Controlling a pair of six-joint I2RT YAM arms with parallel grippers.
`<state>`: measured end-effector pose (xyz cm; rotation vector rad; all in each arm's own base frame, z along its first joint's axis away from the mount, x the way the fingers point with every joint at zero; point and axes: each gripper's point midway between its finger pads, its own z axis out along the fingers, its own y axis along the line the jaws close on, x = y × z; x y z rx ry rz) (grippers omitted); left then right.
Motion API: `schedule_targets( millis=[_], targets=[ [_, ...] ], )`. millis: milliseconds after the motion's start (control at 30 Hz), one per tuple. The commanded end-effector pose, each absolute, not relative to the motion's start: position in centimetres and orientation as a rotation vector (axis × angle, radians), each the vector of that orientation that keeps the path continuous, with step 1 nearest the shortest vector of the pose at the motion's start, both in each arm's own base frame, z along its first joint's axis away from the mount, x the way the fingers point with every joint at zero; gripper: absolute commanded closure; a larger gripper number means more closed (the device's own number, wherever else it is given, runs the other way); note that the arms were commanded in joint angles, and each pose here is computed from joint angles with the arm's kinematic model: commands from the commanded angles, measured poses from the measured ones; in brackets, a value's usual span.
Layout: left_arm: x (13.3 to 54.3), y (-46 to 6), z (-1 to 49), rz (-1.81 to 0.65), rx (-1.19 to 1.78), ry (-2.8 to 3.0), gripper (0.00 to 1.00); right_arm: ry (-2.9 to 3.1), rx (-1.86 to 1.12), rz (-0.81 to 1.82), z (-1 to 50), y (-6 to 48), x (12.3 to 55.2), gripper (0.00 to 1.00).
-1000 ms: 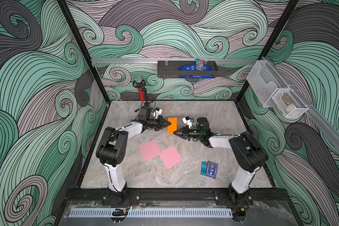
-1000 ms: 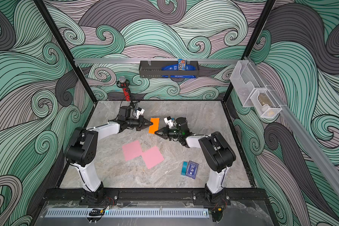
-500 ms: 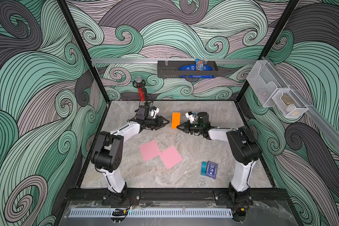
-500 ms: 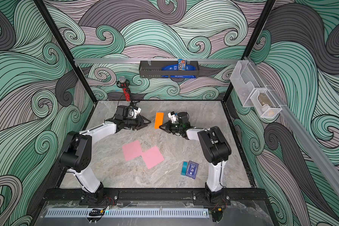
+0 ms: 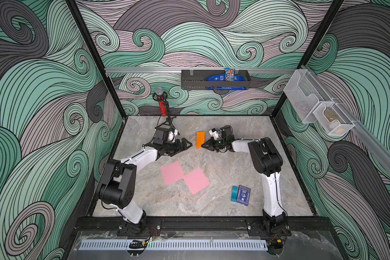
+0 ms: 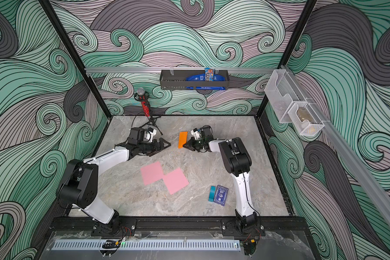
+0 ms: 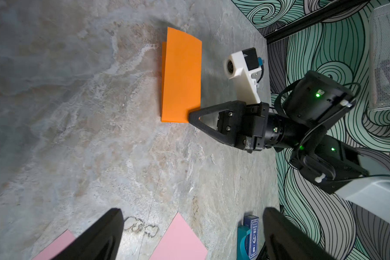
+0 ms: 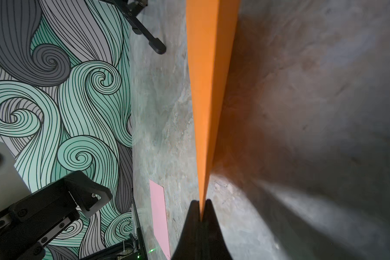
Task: Fold the square paper along the opposite sides
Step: Place the paper at the center of the board.
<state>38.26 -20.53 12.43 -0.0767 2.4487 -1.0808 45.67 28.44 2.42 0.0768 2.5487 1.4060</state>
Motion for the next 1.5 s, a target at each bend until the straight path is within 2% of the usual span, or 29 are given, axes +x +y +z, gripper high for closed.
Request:
schedule_targets(
  millis=[0, 133, 367, 700, 1200, 1467],
  targets=[
    [38.4, -20.3, 13.3, -1.058, -0.039, 2.409, 0.01, 2.600, 0.068, 1.406, 1.6, 28.3, 45.4, 0.93],
    [38.2, -19.9, 13.5, -1.034, -0.041, 2.393, 0.01, 2.609, 0.082, 1.408, 1.4, 27.9, 45.8, 0.88],
    [38.2, -20.1, 13.5, -1.047, -0.038, 2.400, 0.02, 2.624, 0.111, 1.394, 1.5, 26.9, 46.2, 0.83],
    [38.3, -20.0, 13.8, -1.060, -0.043, 2.391, 0.11, 2.660, 0.138, 1.327, 1.0, 25.9, 46.2, 0.78],
    [38.6, -19.2, 14.3, -1.059, -0.068, 2.373, 0.15, 2.732, 0.125, 1.112, 1.5, 23.9, 46.1, 0.65],
    [38.8, -18.8, 14.5, -1.050, -0.082, 2.364, 0.16, 2.707, 0.083, 0.995, 3.7, 22.7, 45.1, 0.65]
  ],
)
